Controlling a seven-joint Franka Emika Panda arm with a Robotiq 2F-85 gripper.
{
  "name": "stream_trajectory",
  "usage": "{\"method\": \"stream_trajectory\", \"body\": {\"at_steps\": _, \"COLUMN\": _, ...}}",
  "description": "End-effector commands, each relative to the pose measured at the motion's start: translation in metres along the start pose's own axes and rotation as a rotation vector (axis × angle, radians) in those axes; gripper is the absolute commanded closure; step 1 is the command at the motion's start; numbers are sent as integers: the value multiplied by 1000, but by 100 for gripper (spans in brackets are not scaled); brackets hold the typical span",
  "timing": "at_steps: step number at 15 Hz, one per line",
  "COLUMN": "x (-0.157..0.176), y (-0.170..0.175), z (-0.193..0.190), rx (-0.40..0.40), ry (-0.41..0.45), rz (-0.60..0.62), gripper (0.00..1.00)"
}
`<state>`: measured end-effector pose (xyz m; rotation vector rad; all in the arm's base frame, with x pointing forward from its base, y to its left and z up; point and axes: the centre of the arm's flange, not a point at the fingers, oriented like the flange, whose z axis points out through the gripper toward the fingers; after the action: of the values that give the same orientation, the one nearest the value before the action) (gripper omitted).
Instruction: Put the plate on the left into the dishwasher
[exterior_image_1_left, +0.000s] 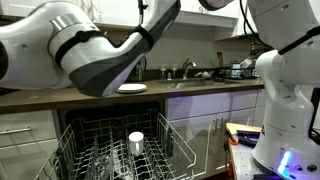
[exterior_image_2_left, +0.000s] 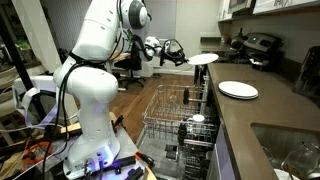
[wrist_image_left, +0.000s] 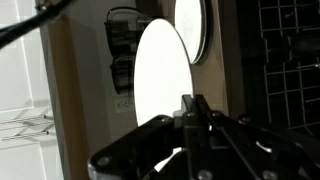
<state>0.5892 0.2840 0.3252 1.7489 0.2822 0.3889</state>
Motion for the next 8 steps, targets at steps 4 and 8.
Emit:
{"method": "stream_trajectory", "body": {"at_steps": 4, "x": -27, "y": 29, "z": 2, "rx": 208, "ry": 75, "rz": 46, "gripper": 95}}
{"method": "stream_trajectory", "body": {"at_steps": 8, "x": -12, "y": 13, "z": 0, "rx": 232, "ry": 78, "rz": 33, "gripper": 95}}
